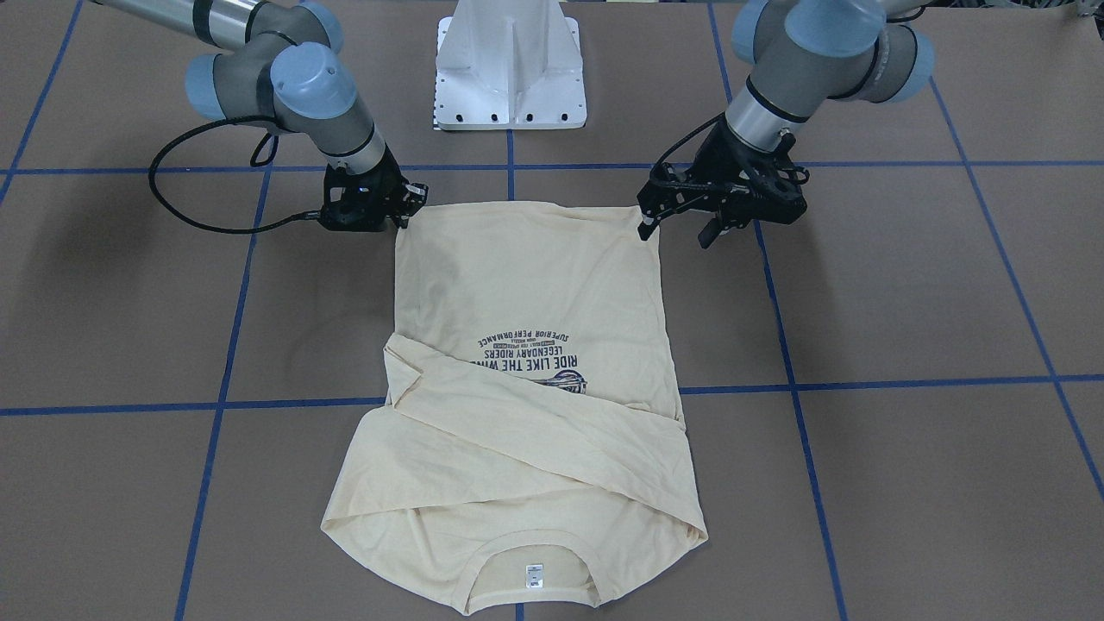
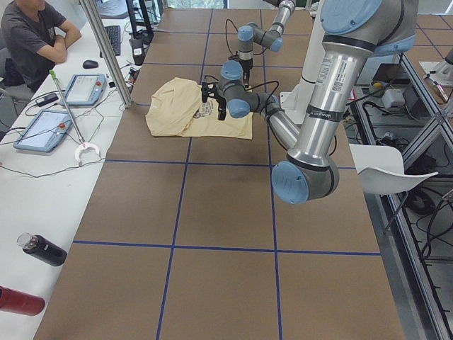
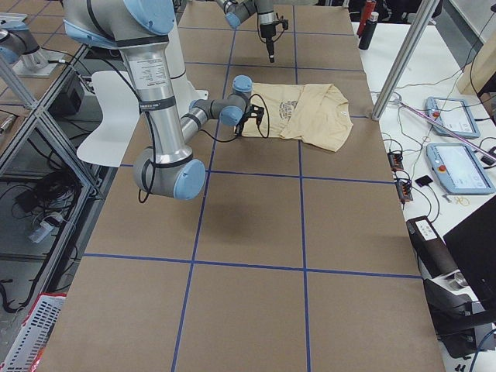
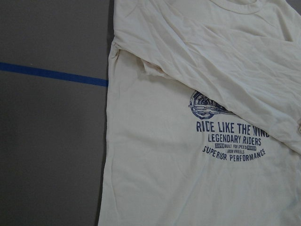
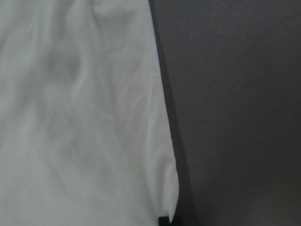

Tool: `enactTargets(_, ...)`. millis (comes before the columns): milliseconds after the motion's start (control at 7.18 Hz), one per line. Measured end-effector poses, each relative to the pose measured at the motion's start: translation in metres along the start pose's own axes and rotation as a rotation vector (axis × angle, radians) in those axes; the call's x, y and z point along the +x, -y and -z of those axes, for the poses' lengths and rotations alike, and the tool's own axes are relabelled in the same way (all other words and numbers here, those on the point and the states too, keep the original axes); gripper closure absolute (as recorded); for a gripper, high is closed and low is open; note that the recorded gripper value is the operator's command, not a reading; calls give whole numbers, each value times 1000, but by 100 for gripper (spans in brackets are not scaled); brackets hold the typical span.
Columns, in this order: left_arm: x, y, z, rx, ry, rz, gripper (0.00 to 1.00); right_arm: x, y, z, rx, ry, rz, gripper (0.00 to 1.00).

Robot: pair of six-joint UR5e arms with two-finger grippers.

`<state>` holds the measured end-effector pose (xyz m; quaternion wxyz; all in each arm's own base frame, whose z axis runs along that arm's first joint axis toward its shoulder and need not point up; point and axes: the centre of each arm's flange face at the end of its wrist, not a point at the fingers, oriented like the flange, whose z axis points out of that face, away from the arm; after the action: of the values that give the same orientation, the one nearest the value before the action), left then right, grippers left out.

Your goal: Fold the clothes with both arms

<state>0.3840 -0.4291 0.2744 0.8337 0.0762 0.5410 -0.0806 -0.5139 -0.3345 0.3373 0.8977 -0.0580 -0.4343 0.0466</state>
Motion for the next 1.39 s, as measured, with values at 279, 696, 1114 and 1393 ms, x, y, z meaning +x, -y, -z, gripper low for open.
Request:
enactTargets(279, 2, -7, -4, -9, 11, 6, 0, -1, 2, 5, 0, 10, -1, 100)
enactTargets(696, 12, -58, -45, 1, 117, -9, 1, -3, 9, 17, 15, 30, -6, 100)
enactTargets(1114, 11, -105, -77, -22, 206, -45, 6, -5, 13, 27, 21, 48, -6, 100)
enactTargets(1393, 8, -123, -88, -32, 246, -63, 9, -6, 13, 28, 24, 52, -5, 100)
